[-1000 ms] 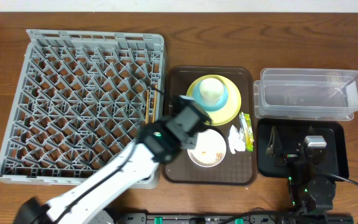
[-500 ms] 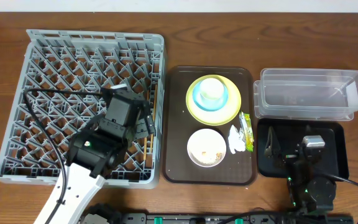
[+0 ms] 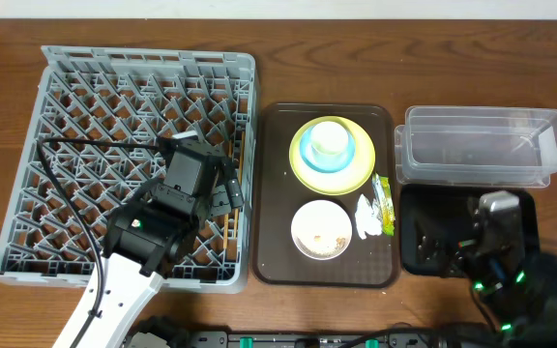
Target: Sort waste into correct bins and load items into the dishwasher
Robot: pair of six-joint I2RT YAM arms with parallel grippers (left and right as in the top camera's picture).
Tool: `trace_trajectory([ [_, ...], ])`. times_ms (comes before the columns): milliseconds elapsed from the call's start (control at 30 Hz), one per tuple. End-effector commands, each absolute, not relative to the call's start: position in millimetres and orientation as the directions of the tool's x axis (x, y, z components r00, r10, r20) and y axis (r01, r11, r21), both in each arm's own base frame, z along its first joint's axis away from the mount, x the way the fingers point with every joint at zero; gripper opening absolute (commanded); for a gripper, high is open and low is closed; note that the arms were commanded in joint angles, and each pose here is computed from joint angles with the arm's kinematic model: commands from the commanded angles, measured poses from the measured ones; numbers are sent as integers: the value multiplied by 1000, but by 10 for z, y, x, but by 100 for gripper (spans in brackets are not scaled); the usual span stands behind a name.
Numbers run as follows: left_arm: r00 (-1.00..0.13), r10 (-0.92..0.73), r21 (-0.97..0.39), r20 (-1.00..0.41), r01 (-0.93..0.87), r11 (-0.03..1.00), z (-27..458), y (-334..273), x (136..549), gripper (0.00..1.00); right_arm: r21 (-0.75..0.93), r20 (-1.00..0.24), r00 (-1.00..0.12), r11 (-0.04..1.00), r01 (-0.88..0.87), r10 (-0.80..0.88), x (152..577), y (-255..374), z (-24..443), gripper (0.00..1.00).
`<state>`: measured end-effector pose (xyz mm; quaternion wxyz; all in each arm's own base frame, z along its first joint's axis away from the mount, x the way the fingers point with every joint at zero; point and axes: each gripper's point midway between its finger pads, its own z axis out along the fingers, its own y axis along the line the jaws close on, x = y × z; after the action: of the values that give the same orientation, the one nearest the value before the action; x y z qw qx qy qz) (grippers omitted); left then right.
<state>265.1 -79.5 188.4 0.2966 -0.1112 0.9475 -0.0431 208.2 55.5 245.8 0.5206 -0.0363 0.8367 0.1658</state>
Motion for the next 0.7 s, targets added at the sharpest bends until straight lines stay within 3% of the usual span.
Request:
trace_trajectory([
  [0,-791,-248,-149,-559,-198,969,1907,-768,2667,92,223,-794,-607,942,-249,28,2101,594,2720,99],
  [100,-791,-248,-149,-559,-198,969,1907,-768,2667,92,263,-657,-754,940,-218,9,2136,614,2819,99],
  [300,-791,-248,-149,-559,-198,969,1907,-768,2667,93,447,-537,-843,857,-256,29,2293,922,2987,99],
  [333,-791,-248,-149,-559,-198,969,1907,-768,2667,93,486,-513,-858,833,-264,27,2295,990,2973,92],
  [433,-791,-248,-149,-559,-198,969,1907,-768,2667,93,542,-424,-906,805,-242,13,2292,1084,2821,54],
  [567,-791,-248,-149,-559,-198,969,1907,-768,2667,93,541,-360,-931,799,-264,-63,2209,1236,2597,38],
  [667,-791,-248,-149,-559,-198,969,1907,-768,2667,93,507,-319,-938,813,-288,-133,2114,1382,2362,32],
])
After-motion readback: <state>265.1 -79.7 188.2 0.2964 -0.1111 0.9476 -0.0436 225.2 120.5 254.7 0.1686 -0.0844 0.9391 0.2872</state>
